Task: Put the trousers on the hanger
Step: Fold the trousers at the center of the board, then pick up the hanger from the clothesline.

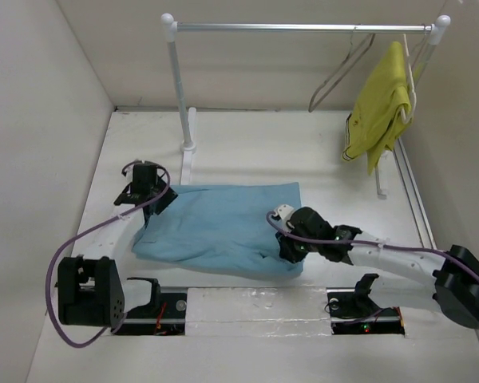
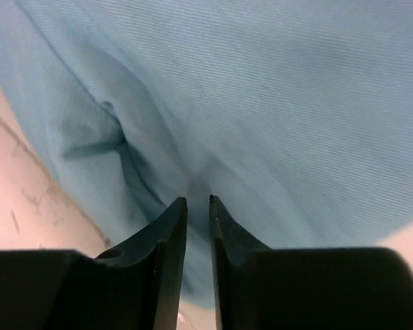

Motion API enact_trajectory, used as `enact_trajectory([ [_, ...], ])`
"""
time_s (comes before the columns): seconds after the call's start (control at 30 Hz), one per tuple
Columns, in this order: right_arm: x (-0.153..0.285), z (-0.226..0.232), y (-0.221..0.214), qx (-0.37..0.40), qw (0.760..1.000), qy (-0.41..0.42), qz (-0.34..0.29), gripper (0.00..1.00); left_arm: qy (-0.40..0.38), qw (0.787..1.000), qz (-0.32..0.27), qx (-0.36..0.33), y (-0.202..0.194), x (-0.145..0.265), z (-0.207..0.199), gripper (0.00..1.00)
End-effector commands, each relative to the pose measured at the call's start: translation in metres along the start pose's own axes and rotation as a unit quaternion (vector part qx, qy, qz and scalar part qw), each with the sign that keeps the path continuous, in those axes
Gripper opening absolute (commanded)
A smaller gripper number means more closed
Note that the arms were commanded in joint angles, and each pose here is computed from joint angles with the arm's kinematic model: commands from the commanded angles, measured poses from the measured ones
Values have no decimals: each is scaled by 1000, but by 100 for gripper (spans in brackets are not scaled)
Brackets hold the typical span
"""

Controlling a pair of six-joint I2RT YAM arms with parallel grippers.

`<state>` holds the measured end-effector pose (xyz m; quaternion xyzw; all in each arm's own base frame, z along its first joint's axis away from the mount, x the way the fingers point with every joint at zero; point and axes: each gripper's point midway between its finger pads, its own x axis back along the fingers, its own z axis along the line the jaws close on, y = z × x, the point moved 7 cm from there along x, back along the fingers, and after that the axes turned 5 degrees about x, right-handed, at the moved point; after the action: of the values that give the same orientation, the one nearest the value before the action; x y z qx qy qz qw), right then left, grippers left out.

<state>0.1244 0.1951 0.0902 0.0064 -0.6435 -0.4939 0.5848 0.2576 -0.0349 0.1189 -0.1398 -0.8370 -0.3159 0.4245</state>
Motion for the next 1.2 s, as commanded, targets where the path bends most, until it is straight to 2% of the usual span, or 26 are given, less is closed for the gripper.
enact_trajectory([
  [0.0,40,-4,52,23,999,-28,-37,27,-116,990,-55,-55,14,48,-67,36],
  [0.07,65,-9,92,53,995,-37,-80,43,-150,981,-80,-96,16,74,-105,24],
  [0.1,94,-14,132,64,989,-51,-125,44,-169,974,-65,-134,-5,81,-123,19],
  [0.13,111,-18,151,77,984,-61,-148,43,-191,967,-72,-153,-5,97,-143,13],
  [0.17,125,-22,170,82,980,-69,-169,24,-202,962,-72,-167,-10,103,-155,0],
  [0.2,163,-27,206,93,966,-86,-226,8,-209,957,-54,-193,-28,103,-164,0],
  [0.23,181,-30,221,97,958,-97,-253,0,-225,952,-53,-202,-30,111,-176,0],
  [0.3,215,-35,250,102,938,-112,-311,0,-245,944,-31,-218,-43,112,-183,0],
  [0.33,246,-45,267,95,920,-137,-354,0,-261,938,-21,-226,-54,113,-185,0],
  [0.47,287,-81,295,61,892,-176,-412,0,-298,927,20,-226,-72,112,-177,2],
  [0.53,290,-95,306,37,888,-165,-427,13,-309,922,40,-229,-80,111,-169,11],
  [0.57,296,-107,306,22,882,-179,-436,31,-310,921,46,-230,-82,110,-167,21],
  [0.63,298,-118,313,-13,874,-151,-462,46,-303,922,51,-238,-85,107,-159,28],
  [0.67,296,-131,310,-30,871,-152,-466,57,-299,922,51,-240,-85,106,-157,33],
  [0.77,293,-144,315,-61,859,-125,-492,69,-297,921,49,-247,-86,105,-152,38],
  [0.93,275,-162,326,-90,843,-66,-526,72,-299,918,65,-252,-93,99,-147,39],
  [1.0,272,-164,332,-76,832,-45,-547,72,-299,917,72,-253,-95,97,-146,39],
  [1.17,250,-170,334,-112,831,-25,-544,72,-287,921,68,-256,-95,94,-142,39],
])
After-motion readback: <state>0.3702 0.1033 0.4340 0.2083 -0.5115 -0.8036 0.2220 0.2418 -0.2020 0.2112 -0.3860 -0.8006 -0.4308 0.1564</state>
